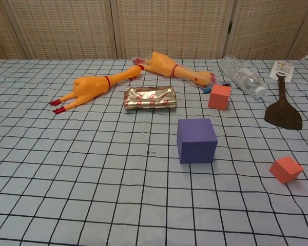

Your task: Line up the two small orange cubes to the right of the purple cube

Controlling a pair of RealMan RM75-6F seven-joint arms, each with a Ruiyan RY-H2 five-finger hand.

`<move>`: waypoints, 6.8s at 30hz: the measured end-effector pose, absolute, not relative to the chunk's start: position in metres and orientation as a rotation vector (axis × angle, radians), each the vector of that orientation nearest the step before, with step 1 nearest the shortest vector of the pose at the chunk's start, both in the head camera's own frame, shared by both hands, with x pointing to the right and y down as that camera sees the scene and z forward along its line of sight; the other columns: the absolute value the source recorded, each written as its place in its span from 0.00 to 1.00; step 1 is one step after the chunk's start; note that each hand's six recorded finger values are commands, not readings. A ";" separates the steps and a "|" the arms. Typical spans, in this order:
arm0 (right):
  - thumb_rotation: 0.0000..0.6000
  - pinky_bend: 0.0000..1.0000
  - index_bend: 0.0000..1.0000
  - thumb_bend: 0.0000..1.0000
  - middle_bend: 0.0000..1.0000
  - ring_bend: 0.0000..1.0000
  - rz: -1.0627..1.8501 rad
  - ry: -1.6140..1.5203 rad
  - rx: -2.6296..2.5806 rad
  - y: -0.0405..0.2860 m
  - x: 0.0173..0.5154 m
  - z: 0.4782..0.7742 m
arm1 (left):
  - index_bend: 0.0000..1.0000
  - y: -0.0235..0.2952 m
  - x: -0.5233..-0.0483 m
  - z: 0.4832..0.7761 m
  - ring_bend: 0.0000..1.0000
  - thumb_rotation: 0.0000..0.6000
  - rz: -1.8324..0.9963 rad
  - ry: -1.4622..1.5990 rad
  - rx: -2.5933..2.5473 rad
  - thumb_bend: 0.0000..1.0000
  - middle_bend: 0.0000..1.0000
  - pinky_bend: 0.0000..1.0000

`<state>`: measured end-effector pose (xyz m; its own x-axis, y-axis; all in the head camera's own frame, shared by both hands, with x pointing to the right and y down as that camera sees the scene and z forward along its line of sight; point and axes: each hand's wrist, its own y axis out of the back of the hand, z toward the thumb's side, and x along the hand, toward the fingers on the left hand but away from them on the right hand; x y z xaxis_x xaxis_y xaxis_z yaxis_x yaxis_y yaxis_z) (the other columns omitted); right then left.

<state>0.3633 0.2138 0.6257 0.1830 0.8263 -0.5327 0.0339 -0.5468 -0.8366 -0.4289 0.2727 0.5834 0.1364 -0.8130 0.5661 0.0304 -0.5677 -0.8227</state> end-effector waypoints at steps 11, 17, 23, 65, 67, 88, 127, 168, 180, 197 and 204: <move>1.00 0.33 0.25 0.15 0.20 0.05 1.455 -0.824 -1.743 0.211 0.366 0.629 | 0.37 0.272 -0.430 0.585 0.46 1.00 -1.511 0.759 -1.717 0.45 0.53 0.56; 1.00 0.55 0.25 0.15 0.47 0.34 1.463 -0.824 -1.701 0.210 0.368 0.632 | 0.37 0.270 -0.431 0.581 0.46 1.00 -1.505 0.786 -1.712 0.45 0.53 0.56; 1.00 0.87 0.28 0.15 0.82 0.68 1.475 -0.845 -1.681 0.202 0.366 0.637 | 0.37 0.270 -0.430 0.579 0.46 1.00 -1.499 0.789 -1.708 0.45 0.53 0.56; 1.00 1.00 0.30 0.15 0.97 0.84 1.530 -1.106 -1.611 0.061 0.230 0.756 | 0.37 0.272 -0.430 0.584 0.47 1.00 -1.512 0.788 -1.752 0.45 0.53 0.56; 1.00 1.00 0.30 0.15 0.97 0.84 1.539 -1.116 -1.611 0.057 0.230 0.759 | 0.37 0.272 -0.431 0.584 0.47 1.00 -1.517 0.789 -1.750 0.45 0.53 0.56; 1.00 1.00 0.31 0.15 0.97 0.84 1.637 -1.107 -1.708 0.048 0.222 0.801 | 0.37 0.271 -0.438 0.596 0.47 1.00 -1.566 0.773 -1.752 0.45 0.53 0.56; 1.00 1.00 0.43 0.15 0.99 0.85 1.420 -1.095 -1.768 0.063 0.201 0.783 | 0.37 0.270 -0.439 0.593 0.47 1.00 -1.564 0.787 -1.737 0.45 0.53 0.56; 1.00 1.00 0.46 0.15 0.99 0.85 1.480 -0.690 -1.977 0.176 0.292 0.720 | 0.37 0.272 -0.429 0.582 0.47 1.00 -1.529 0.776 -1.721 0.45 0.53 0.56; 1.00 1.00 0.46 0.15 0.99 0.85 1.429 -0.718 -2.064 0.184 0.264 0.735 | 0.37 0.272 -0.429 0.582 0.47 1.00 -1.525 0.782 -1.725 0.45 0.53 0.56; 1.00 1.00 0.47 0.15 0.99 0.85 1.392 -0.765 -2.087 0.180 0.250 0.739 | 0.37 0.273 -0.429 0.582 0.47 1.00 -1.526 0.775 -1.726 0.45 0.53 0.56; 1.00 1.00 0.47 0.15 0.99 0.85 1.368 -0.771 -2.103 0.181 0.242 0.738 | 0.37 0.272 -0.429 0.582 0.47 1.00 -1.525 0.777 -1.727 0.45 0.53 0.56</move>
<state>0.2421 0.1809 0.7385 0.3312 0.6976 -0.6353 0.1827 -0.7080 -0.6822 -0.4291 0.2723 0.5821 0.1284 -0.8081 0.5748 0.0098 -0.5786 -0.8156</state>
